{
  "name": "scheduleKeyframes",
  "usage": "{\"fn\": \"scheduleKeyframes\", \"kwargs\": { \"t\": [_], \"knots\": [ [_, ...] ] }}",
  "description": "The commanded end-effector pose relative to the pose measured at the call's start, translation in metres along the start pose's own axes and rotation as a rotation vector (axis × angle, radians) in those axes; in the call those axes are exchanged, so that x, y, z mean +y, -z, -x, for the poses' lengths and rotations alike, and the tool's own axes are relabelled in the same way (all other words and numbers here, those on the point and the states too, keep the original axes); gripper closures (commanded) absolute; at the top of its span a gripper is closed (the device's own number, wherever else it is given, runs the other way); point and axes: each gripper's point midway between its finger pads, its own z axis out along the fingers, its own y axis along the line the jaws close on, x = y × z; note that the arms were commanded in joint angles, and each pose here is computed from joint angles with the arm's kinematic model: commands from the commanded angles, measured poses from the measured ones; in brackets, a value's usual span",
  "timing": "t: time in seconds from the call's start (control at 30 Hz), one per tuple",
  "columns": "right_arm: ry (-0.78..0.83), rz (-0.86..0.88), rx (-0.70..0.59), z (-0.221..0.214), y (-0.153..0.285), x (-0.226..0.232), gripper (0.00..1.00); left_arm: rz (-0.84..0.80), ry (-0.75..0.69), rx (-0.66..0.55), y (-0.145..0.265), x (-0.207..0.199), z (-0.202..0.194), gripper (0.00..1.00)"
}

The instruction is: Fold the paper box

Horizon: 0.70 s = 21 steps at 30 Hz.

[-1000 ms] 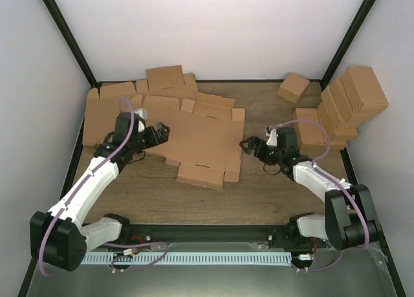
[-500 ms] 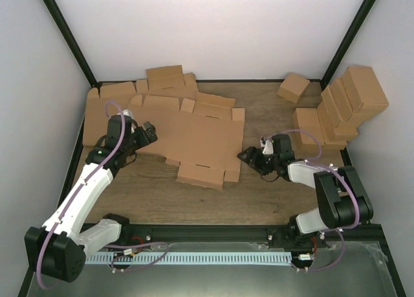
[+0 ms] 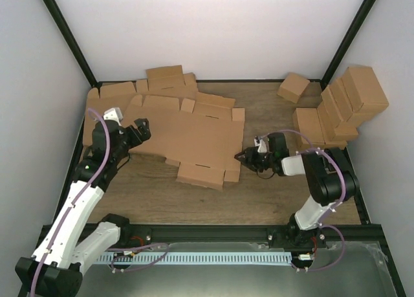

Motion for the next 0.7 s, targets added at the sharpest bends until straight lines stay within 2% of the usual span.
{"fn": "scheduleKeyframes", "kwargs": {
  "t": [0.0,0.1,0.13,0.47,0.67],
  "knots": [
    [0.017,0.02,0.01,0.014,-0.013,0.006,0.69,-0.02,-0.003,-0.034,0.006,-0.005,0.01,0.0],
    [0.034,0.041,0.006,0.02,-0.013,0.015,0.97,-0.013,-0.014,-0.027,0.006,-0.005,0.011,0.0],
    [0.047,0.044,-0.001,0.022,-0.011,0.02,0.99,-0.012,-0.017,-0.025,0.006,-0.005,0.011,0.0],
    [0.331,0.063,-0.136,0.035,0.055,0.096,0.99,-0.121,-0.079,0.054,0.002,-0.041,0.021,0.0],
    [0.419,0.001,-0.217,0.04,0.095,0.125,0.99,-0.14,-0.09,0.146,-0.023,-0.042,0.001,0.0]
  ]
}}
